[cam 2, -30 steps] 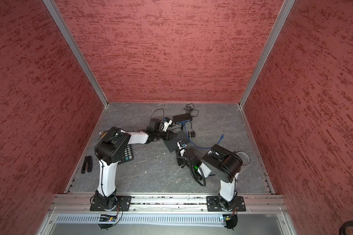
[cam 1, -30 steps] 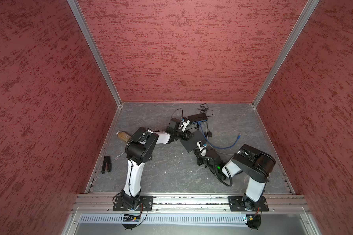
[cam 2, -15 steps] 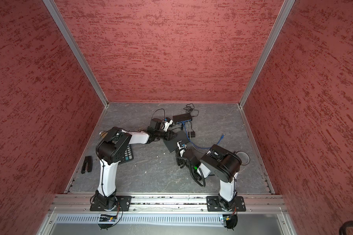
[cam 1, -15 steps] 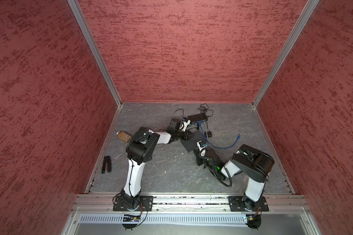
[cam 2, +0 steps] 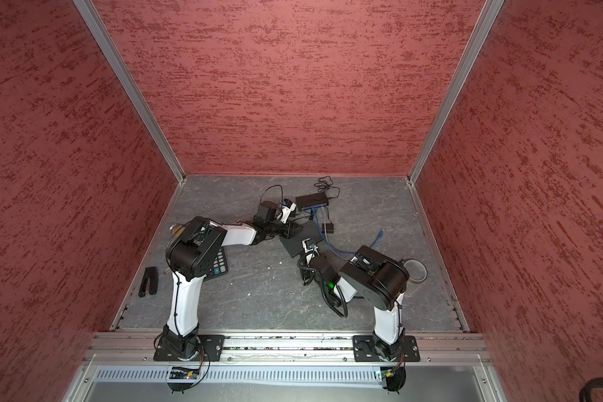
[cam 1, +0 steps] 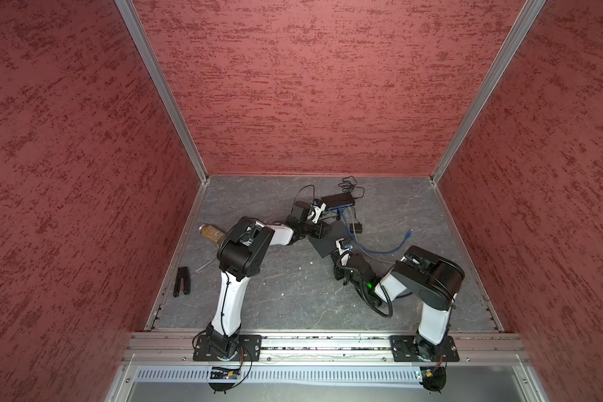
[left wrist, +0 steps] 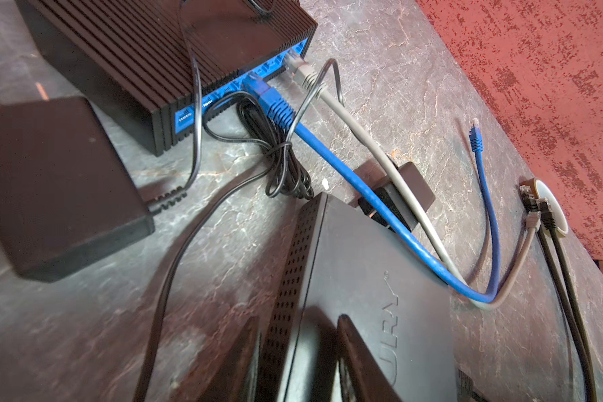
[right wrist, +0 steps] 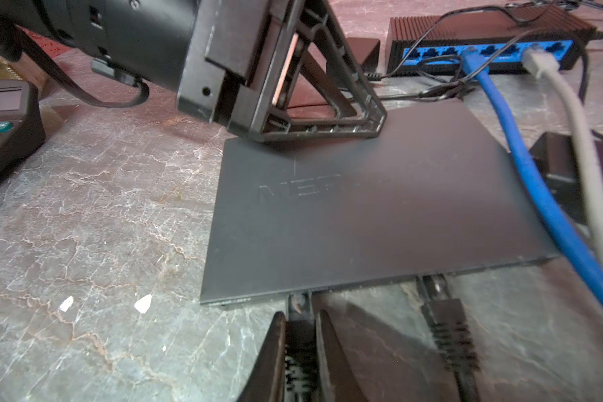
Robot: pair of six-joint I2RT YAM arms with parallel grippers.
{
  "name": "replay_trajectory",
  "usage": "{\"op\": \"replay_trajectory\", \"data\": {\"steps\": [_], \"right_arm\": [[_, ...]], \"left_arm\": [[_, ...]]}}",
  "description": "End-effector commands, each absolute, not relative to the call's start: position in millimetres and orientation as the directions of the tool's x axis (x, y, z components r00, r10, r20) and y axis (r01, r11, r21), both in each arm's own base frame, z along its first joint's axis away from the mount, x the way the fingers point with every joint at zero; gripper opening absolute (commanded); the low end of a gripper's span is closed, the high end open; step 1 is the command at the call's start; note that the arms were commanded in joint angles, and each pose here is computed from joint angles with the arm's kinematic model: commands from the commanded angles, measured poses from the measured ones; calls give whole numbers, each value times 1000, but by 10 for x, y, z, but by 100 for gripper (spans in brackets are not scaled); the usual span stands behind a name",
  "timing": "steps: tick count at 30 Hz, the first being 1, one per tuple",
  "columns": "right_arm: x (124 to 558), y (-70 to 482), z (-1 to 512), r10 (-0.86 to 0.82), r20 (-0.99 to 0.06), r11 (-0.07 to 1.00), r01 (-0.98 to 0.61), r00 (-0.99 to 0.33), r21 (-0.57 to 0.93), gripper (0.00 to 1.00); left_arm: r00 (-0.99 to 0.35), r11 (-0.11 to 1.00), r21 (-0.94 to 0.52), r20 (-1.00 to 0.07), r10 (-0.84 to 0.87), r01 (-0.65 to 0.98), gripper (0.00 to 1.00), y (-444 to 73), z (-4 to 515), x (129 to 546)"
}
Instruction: Insert the plug into the switch port
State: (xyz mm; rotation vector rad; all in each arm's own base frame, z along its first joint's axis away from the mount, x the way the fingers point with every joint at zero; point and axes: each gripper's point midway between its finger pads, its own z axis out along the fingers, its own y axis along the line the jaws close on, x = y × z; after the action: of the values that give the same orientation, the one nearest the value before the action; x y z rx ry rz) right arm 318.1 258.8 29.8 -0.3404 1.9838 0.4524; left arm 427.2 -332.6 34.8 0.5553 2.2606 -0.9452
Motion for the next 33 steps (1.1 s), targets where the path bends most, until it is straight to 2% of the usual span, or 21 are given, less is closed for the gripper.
{"op": "replay_trajectory", "data": {"steps": [1, 7, 9, 10, 11, 12, 25, 26, 27, 28, 33], "right_arm": [[3481, 2557, 761, 86, -947, 915, -352, -310, 199, 22], [3359, 2517, 710, 38, -939, 908, -380, -343, 175, 39], [3315, 2513, 722, 18, -937, 902, -398, -349, 165, 49], [3294, 2513, 742, 14, -936, 899, -406, -351, 166, 56], [3265, 2512, 743, 0, -934, 895, -417, -357, 159, 71], [3239, 2497, 743, -12, -930, 894, -420, -366, 154, 98], [3025, 2358, 892, -55, -916, 886, -442, -396, 138, 99], [3040, 2342, 910, -51, -915, 892, -430, -400, 139, 99], [3060, 2319, 929, -49, -915, 900, -414, -402, 134, 99], [3083, 2287, 944, -44, -913, 910, -393, -406, 131, 99], [3232, 2142, 1170, -25, -912, 940, -320, -410, 119, 99]], "left_arm": [[-891, 604, -654, -336, 307, 455, 37, -3467, -415, 3209], [-898, 614, -657, -350, 267, 438, 38, -3370, -345, 3311], [-895, 615, -652, -360, 263, 443, 39, -3362, -303, 3348], [-894, 615, -651, -362, 264, 446, 39, -3365, -285, 3356], [-892, 616, -647, -368, 262, 448, 39, -3363, -260, 3371], [-889, 617, -643, -376, 261, 453, 40, -3362, -231, 3393], [-872, 648, -599, -427, 240, 471, 49, -3221, -21, 3534], [-869, 648, -596, -433, 239, 475, 52, -3213, 2, 3543], [-865, 651, -588, -441, 239, 480, 89, -3209, 18, 3551], [-861, 654, -581, -450, 237, 484, 100, -3198, 41, 3571], [-835, 665, -548, -504, 221, 508, 99, -3145, 251, 3697]]}}
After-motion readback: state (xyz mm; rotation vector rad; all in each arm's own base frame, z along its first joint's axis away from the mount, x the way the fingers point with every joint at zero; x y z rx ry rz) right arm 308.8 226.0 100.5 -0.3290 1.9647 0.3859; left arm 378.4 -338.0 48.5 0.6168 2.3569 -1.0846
